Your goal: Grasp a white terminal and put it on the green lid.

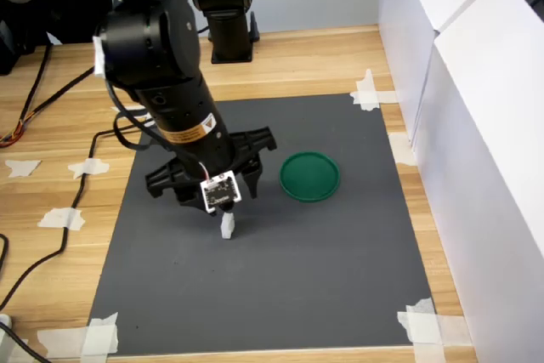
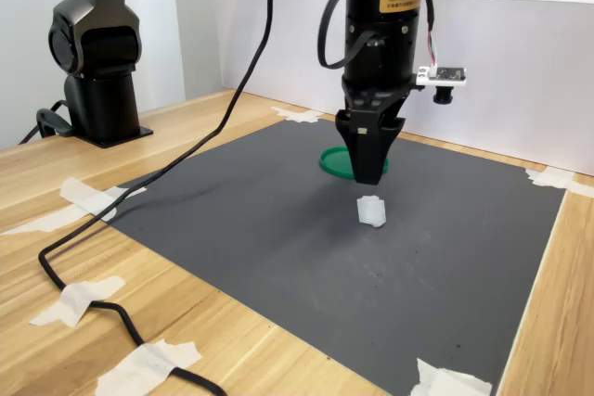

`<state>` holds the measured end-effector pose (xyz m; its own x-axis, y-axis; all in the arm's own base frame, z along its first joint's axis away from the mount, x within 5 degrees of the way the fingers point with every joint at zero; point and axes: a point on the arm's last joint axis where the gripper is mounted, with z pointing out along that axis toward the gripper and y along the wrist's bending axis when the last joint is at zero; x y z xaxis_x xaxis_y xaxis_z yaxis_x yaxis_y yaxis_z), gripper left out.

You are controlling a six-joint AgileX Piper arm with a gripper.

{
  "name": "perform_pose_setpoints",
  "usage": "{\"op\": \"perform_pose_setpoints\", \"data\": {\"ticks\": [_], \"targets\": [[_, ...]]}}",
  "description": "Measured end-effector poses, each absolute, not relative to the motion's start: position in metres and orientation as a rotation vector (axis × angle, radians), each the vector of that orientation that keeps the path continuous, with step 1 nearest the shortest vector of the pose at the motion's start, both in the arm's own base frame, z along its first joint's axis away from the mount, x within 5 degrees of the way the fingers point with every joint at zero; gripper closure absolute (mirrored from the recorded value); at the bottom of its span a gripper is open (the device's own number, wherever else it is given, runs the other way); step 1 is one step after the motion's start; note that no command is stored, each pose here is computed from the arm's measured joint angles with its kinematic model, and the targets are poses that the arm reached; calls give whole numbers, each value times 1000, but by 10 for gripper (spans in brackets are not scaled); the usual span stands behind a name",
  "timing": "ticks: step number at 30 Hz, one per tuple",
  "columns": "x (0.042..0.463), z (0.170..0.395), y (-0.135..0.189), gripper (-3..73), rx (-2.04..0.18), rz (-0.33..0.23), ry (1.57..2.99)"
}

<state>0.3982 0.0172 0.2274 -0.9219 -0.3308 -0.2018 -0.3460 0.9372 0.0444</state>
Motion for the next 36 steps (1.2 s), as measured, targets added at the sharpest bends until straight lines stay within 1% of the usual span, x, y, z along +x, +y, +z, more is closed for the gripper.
{"op": "perform_pose_setpoints", "data": {"ticks": [3, 7, 12, 19, 25, 31, 36], "targets": [[398, 227, 9, 117, -485, 107, 2910], [398, 227, 7, 117, -482, 100, 2914], [399, 227, 8, 117, -470, 118, 2906], [401, 228, 8, 117, -457, 117, 2881], [404, 217, 9, 117, -455, 132, 2910], [404, 217, 9, 118, -449, 138, 2903], [407, 213, 11, 118, -428, 163, 2888]]}}
